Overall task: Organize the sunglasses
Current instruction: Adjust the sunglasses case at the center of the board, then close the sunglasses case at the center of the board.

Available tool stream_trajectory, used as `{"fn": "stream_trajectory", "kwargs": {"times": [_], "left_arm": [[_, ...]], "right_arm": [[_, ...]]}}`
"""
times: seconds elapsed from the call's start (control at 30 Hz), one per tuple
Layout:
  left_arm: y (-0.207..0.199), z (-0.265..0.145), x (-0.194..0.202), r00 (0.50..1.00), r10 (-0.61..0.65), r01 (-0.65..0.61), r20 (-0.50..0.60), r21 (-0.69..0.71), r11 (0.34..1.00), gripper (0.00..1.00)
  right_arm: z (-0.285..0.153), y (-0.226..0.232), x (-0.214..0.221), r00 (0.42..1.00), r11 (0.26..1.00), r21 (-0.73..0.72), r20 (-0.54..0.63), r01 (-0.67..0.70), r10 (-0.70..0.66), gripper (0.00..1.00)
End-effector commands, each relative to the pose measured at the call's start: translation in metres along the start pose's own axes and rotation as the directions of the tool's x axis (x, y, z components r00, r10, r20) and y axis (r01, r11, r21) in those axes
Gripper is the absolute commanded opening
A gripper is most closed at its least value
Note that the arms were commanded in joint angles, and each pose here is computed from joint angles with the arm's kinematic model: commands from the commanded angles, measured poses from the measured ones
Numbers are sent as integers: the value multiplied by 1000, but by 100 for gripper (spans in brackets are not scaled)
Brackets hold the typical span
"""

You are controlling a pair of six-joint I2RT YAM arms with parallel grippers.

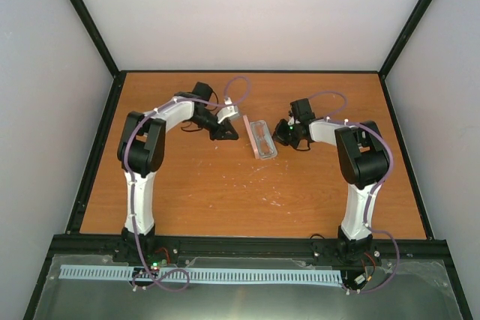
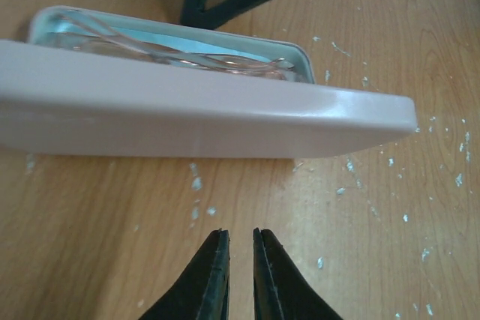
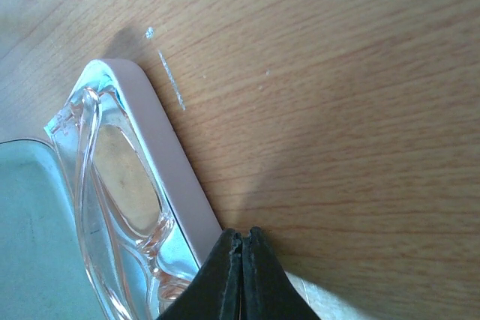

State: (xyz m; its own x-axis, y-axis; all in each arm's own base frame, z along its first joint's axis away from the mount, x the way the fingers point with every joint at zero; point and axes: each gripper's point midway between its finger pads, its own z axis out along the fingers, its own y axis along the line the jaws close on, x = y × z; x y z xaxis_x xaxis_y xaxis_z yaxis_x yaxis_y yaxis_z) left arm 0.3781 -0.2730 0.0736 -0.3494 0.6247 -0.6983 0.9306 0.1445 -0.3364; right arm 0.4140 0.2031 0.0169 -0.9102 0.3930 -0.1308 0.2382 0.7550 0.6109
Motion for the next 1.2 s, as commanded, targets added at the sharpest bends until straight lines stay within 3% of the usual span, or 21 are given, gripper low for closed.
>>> {"fn": "stream_trajectory", "kwargs": {"times": [0.0, 0.23, 1.17], "left_arm": [[3, -15, -21, 998, 40, -39, 46, -19, 999, 13], [9, 7, -42, 996, 61, -62, 57, 17, 998, 13], [2, 54, -56, 996, 76, -80, 39, 112, 991, 13]], "right_arm": [[18, -40, 25, 995, 992, 110, -77, -57, 66, 3], [17, -39, 25, 995, 993, 107, -82, -51, 60, 3], [25, -45, 38, 991, 995, 76, -114, -67, 75, 3]]}}
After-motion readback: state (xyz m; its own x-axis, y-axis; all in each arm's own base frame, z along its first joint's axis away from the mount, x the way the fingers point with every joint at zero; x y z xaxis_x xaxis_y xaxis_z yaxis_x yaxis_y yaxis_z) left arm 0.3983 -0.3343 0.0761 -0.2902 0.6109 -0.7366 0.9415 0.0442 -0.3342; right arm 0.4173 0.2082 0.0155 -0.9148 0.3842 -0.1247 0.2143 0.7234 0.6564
